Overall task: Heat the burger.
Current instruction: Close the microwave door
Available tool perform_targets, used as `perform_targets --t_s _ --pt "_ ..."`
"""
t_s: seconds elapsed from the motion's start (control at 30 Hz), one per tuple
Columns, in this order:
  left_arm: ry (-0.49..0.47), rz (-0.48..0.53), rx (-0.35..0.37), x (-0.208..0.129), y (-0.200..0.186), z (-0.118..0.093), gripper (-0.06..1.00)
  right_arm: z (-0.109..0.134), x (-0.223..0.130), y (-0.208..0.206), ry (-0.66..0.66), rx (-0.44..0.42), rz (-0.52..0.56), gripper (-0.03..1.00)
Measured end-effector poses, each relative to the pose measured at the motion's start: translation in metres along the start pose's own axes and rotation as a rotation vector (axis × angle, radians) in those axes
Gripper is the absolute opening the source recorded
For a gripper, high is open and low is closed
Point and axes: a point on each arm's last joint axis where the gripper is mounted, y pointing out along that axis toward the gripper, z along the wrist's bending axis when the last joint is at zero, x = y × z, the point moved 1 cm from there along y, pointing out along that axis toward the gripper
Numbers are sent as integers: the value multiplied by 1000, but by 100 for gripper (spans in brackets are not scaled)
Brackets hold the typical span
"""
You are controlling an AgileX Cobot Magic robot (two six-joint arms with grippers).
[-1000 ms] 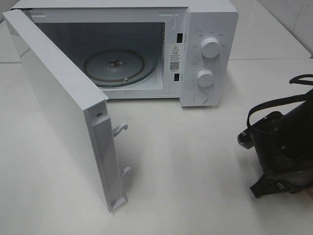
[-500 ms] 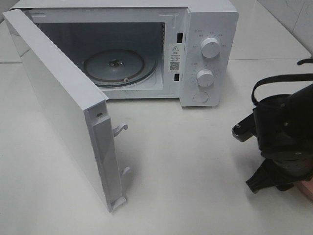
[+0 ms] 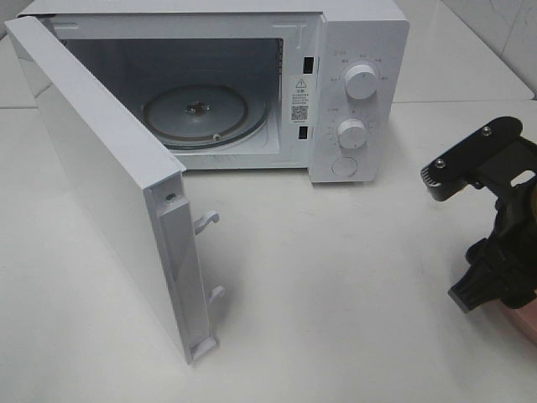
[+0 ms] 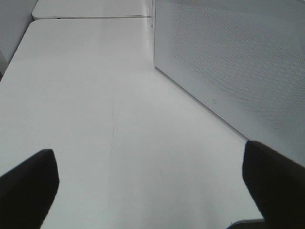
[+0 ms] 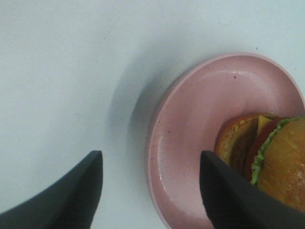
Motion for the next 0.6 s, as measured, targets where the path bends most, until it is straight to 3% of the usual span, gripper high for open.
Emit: perform_targets --t_s 0.27,0.6 --pt "0 0 0 0 0 0 99 -9 -18 -40 -12 143 -143 75" --pt "0 0 0 0 0 0 99 -25 -53 -79 40 237 -281 76"
